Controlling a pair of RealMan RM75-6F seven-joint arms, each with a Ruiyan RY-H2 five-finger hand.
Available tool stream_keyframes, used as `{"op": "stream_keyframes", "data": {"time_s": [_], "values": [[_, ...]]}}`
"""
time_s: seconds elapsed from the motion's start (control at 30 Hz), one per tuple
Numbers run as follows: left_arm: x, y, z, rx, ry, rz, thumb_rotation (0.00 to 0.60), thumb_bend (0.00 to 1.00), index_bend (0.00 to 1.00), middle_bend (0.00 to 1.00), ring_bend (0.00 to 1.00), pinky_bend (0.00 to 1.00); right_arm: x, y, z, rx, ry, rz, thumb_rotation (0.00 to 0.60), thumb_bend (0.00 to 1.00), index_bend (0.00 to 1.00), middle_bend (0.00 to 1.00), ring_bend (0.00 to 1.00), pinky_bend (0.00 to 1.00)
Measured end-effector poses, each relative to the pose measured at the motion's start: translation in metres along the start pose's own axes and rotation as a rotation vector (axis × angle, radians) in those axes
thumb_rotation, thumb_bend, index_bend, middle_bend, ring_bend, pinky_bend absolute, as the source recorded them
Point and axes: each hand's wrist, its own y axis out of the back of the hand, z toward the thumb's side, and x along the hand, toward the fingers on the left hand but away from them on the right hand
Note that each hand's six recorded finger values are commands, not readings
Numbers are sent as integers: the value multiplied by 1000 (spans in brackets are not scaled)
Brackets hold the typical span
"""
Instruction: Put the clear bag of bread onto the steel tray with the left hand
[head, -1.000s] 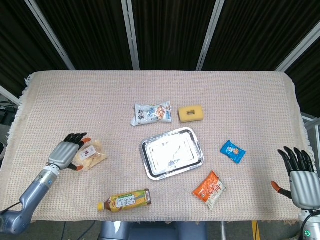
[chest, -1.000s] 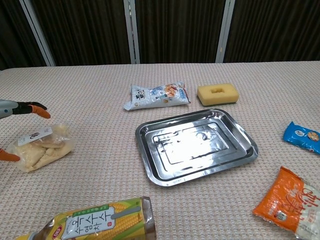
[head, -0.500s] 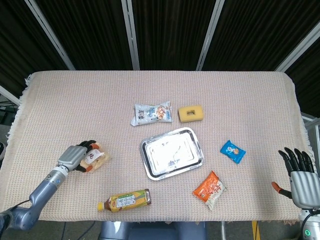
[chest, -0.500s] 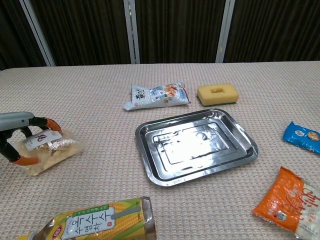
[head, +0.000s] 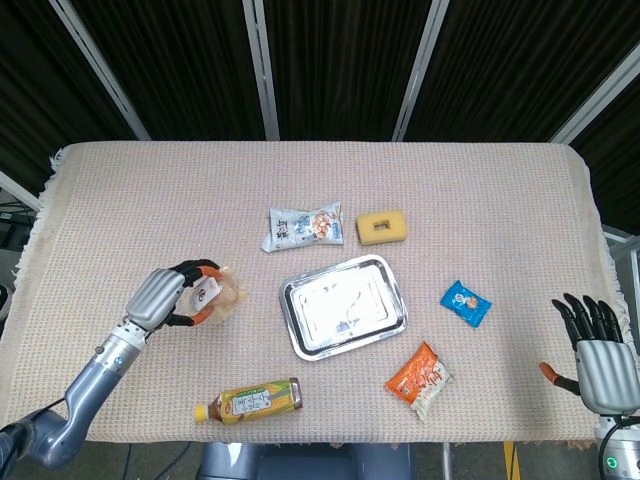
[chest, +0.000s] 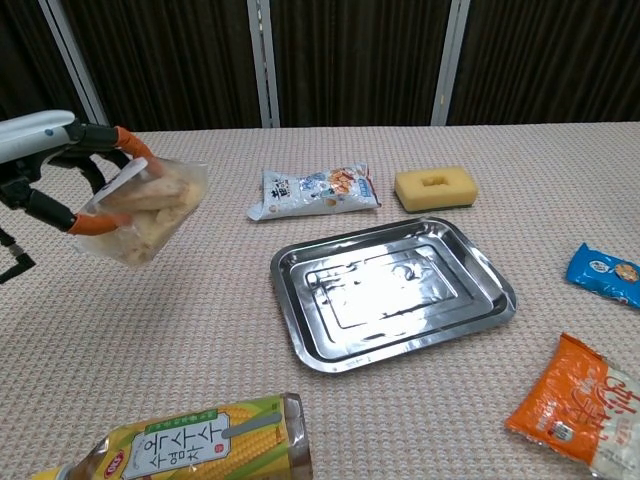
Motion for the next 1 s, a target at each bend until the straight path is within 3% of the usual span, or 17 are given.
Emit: {"op": "stream_keyframes", "data": {"time_s": [0.27, 0.47, 0.6, 0.67, 0.73, 0.87, 1.0], "values": [[42, -5, 48, 96, -105, -67, 600, 372, 493, 221, 230, 419, 0, 6, 4, 21, 19, -11, 600, 69, 122, 73, 0, 55], [76, -29, 87, 84, -144, -117, 600, 372, 465, 215, 227, 370, 2, 10, 9, 32, 30, -15, 600, 69, 122, 73, 0, 56], [96, -48, 111, 71, -158, -141, 600, 302, 317, 115, 138, 165, 2, 11, 11, 36, 34, -15, 600, 68, 122, 73, 0, 55], [102, -56, 119, 69, -162, -156, 600, 152, 141, 19, 28, 37, 3, 11, 12, 37, 35, -12, 600, 69, 122, 73, 0, 56], [108, -65, 130, 62, -170, -173, 594, 64, 26, 0, 0, 0, 3, 11, 12, 37, 35, -12, 600, 69, 122, 73, 0, 55], [111, -75, 141, 75, -183, -193, 559, 34, 0, 0, 0, 0, 3, 11, 12, 39, 34, -11, 600, 68, 122, 73, 0, 56], [107, -70, 143, 103, -189, -151, 559, 45, 0, 0, 0, 0, 3, 11, 12, 39, 30, -12, 600, 68, 122, 73, 0, 55]]}}
